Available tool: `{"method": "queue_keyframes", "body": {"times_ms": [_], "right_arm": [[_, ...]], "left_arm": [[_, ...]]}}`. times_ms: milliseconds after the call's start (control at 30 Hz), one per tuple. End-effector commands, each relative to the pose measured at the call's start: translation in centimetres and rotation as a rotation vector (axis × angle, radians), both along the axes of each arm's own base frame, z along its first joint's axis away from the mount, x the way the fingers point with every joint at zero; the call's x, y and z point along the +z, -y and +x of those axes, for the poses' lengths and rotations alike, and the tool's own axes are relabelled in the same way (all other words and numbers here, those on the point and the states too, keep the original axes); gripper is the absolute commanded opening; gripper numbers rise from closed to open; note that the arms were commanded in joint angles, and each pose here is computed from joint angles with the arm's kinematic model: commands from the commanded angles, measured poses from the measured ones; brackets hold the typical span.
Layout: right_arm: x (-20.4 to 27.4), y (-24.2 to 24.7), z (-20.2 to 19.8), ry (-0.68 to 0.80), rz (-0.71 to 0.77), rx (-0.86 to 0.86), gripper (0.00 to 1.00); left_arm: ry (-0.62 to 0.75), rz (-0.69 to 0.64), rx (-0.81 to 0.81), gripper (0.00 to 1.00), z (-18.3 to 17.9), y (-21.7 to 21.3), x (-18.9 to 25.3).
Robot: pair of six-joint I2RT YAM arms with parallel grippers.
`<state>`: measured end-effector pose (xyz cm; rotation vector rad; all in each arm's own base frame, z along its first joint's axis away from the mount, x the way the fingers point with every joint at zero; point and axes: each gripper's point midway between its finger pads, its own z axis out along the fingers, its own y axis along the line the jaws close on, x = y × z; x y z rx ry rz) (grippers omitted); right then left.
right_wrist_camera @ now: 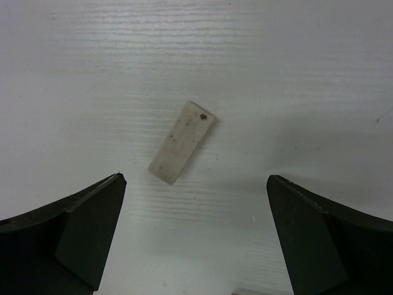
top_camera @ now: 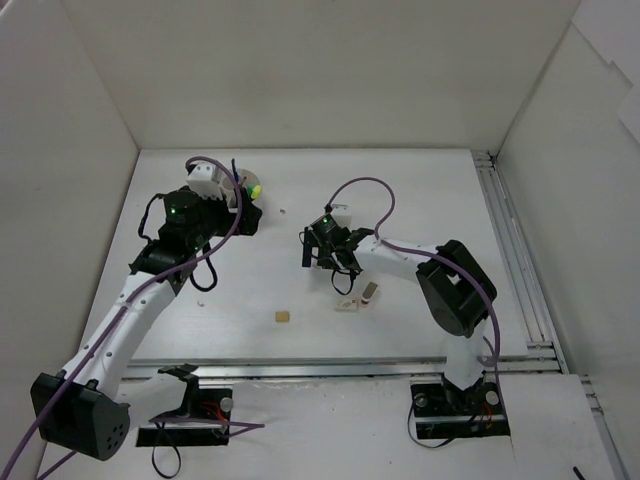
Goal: Sort the stationery into containers
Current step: Pick up the stationery from the center of the board.
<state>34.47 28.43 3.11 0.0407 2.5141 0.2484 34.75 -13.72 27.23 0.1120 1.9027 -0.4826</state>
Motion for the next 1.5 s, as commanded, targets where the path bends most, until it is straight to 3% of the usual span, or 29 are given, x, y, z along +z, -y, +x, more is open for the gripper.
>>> {"method": "queue_keyframes", "body": {"times_ms": [0,200,300,333,367,433,600,700,800,867,900,967,1000,1067,1200,1467], "right_arm": [[1.6,-1.4,2.5,0.074,0.063,-0.087,0.98],[-0.1,-0.8,3.1,0.077,0.021,-0.145,0.85],[-0.9,-1.0,3.3,0.063,0.007,-0.139,0.73],[-1.1,-1.0,3.3,0.060,0.002,-0.141,0.66],[-1.5,-0.8,3.1,0.048,-0.010,-0.142,0.51],[-1.5,-0.6,2.7,0.039,-0.023,-0.133,0.36],[-0.7,0.0,1.7,0.063,-0.079,-0.082,0.14],[1.5,-0.4,1.4,0.120,-0.116,0.030,0.00],[4.4,-1.5,0.7,0.226,-0.128,0.220,0.00],[7.9,-3.9,-0.2,0.334,-0.005,0.388,0.00],[7.0,-4.2,-2.2,0.321,0.048,0.494,0.00],[11.6,-5.9,-3.2,0.499,0.182,0.612,0.00],[11.0,-5.9,-4.8,0.503,0.217,0.670,0.00],[14.0,-6.2,-5.6,0.618,0.274,0.722,0.00],[16.1,-5.8,-7.3,0.705,0.289,0.796,0.00],[21.1,-5.3,-9.6,0.885,0.333,0.905,0.00]], "left_arm": [[0.047,-0.027,0.049,1.00,0.1,-0.4,2.3],[0.061,-0.011,0.165,1.00,0.2,-2.5,3.2],[0.028,0.004,0.179,1.00,0.2,-2.7,2.6],[0.021,0.003,0.184,1.00,0.2,-2.8,2.4],[0.014,0.006,0.184,1.00,0.2,-2.8,2.1],[0.007,0.015,0.184,1.00,0.0,-2.9,2.0],[0.014,0.038,0.255,1.00,-0.1,-4.3,2.0],[0.010,0.039,0.212,1.00,-0.2,-3.6,1.8],[0.004,0.032,0.067,1.00,-0.6,-1.3,1.3],[-0.017,0.021,0.013,1.00,-0.7,-0.3,0.7],[-0.035,-0.005,-0.019,1.00,-0.9,0.4,0.5],[-0.070,-0.024,-0.078,1.00,-1.1,1.6,-0.4],[-0.074,-0.054,-0.157,1.00,-1.7,2.9,-0.3],[-0.076,-0.098,-0.249,1.00,-2.3,4.5,-1.0],[-0.090,-0.183,-0.470,1.00,-5.0,7.8,-1.3],[-0.073,-0.194,-0.684,1.00,-7.9,11.9,-1.4]]}}
